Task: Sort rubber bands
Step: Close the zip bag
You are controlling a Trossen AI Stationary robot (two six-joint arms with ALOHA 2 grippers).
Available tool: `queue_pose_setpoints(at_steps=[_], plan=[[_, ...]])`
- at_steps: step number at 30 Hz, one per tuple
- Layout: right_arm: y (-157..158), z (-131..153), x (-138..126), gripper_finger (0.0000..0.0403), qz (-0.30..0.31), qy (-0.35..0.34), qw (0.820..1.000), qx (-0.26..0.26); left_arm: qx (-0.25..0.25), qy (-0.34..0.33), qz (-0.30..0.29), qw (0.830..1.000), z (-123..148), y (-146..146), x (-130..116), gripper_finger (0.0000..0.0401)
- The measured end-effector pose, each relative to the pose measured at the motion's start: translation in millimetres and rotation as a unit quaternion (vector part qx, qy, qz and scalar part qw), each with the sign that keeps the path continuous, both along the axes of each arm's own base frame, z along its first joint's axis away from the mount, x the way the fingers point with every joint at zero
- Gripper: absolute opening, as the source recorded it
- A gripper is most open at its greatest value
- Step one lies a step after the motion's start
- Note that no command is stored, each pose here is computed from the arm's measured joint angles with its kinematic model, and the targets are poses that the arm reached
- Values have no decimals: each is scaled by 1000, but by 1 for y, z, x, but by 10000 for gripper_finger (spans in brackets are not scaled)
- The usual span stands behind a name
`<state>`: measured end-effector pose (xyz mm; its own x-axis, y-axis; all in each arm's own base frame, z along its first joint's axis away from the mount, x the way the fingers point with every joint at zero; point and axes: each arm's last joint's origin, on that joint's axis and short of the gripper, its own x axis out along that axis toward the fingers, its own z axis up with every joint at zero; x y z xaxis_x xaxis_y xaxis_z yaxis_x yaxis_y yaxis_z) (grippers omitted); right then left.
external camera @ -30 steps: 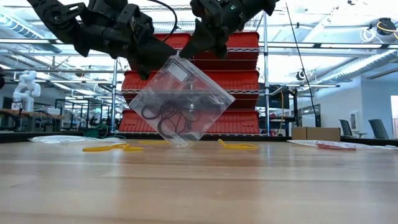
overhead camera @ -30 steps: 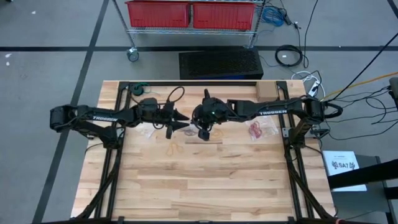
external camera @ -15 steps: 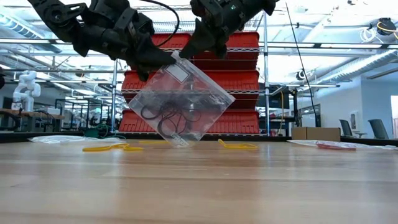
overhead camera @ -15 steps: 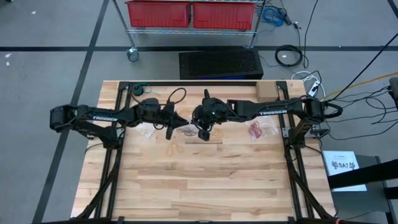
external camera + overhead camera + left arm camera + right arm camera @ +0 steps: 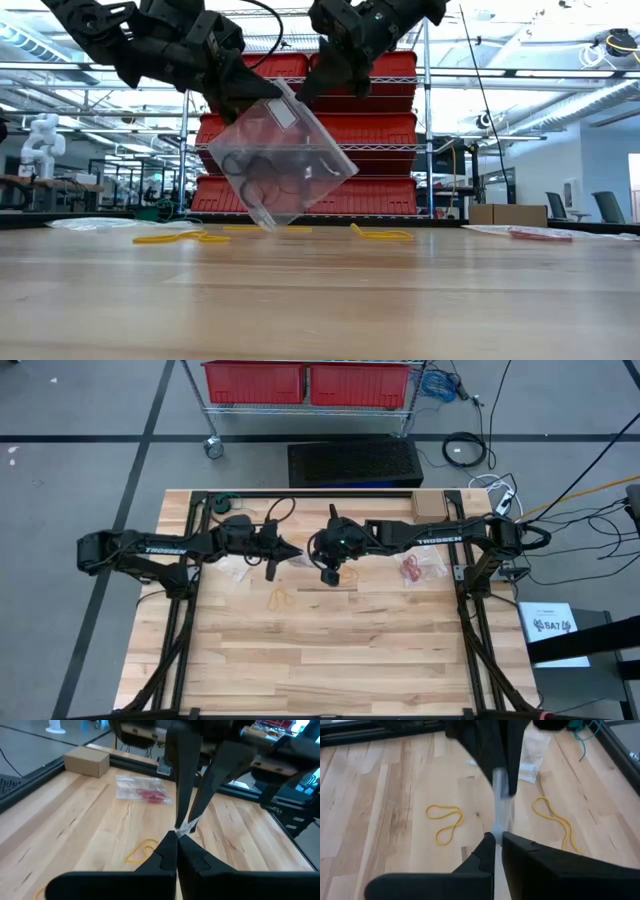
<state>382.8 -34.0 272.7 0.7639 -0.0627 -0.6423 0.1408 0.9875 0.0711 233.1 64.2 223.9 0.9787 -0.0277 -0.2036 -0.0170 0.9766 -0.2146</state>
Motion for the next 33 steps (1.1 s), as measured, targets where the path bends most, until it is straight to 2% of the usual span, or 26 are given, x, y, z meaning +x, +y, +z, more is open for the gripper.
queue_pose_setpoints(at_steps=[13,17,20,25,33], plan=[[3,-9,-8,2,-7,60,998,16,14,-39,16,999,18,3,-12,1],[7,-10,-8,3,-8,66,998,17,11,-30,17,999,17,3,-13,1],[8,-5,-11,8,-32,60,998,5,11,-22,17,1000,15,3,-13,0],[10,16,-14,50,-71,33,996,-39,11,-20,17,1000,14,3,-13,0],[10,24,-9,117,-81,5,996,-48,12,-19,25,999,14,4,-13,0]])
